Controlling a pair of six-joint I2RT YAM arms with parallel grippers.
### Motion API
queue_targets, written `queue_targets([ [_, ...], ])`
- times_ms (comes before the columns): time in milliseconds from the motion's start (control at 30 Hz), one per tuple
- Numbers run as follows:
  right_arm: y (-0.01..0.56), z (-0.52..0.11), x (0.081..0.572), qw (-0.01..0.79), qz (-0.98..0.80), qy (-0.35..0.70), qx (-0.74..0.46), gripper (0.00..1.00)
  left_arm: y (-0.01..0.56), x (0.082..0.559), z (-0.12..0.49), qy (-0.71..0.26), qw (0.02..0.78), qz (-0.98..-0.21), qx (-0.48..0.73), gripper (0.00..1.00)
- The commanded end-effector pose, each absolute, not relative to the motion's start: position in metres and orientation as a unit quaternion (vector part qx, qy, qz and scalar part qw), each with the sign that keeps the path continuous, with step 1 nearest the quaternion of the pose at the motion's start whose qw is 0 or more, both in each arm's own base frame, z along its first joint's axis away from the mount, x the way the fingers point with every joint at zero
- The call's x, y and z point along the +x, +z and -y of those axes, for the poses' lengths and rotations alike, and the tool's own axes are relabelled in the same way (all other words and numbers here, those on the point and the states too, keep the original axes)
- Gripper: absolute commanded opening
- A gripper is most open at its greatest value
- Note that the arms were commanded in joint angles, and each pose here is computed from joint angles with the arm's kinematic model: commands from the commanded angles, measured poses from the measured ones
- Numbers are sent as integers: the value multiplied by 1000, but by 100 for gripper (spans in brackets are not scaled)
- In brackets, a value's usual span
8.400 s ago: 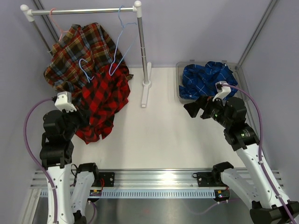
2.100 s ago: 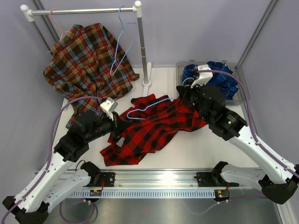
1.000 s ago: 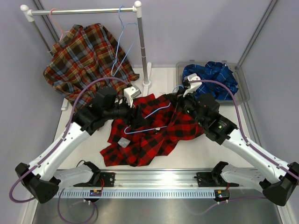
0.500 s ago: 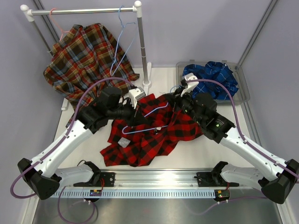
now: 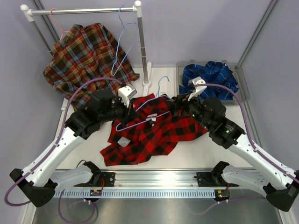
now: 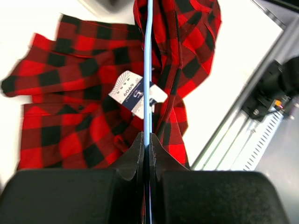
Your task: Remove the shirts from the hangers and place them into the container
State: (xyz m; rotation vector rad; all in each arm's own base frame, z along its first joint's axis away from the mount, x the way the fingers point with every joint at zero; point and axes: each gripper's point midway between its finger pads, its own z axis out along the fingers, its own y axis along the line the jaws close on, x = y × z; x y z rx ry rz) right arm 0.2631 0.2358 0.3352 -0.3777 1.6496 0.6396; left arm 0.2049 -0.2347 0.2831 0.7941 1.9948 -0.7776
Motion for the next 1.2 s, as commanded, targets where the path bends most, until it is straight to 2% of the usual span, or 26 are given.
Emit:
queue_targets([
  [0,335,-218,260,617,-731,252,-148,75,319,218,220,-284,491,-772,288,0],
  [233,312,-221,262,584,-761,253,-126,76,348,208,206,-285,533,-747,278,0],
  [367,303,-243,256,562,-762,287,-144,65,363,204,199,-283,554,-736,266,0],
  [633,297,-281,247,547,-757,310,-179,54,394,204,190,-275,590,-713,262,0],
  [900,299,-299,249,518,-768,364,-91,51,363,207,206,-300,557,-729,261,0],
  [1167,298,-306,251,486,-776,402,-20,55,338,212,217,-328,550,-732,232,0],
])
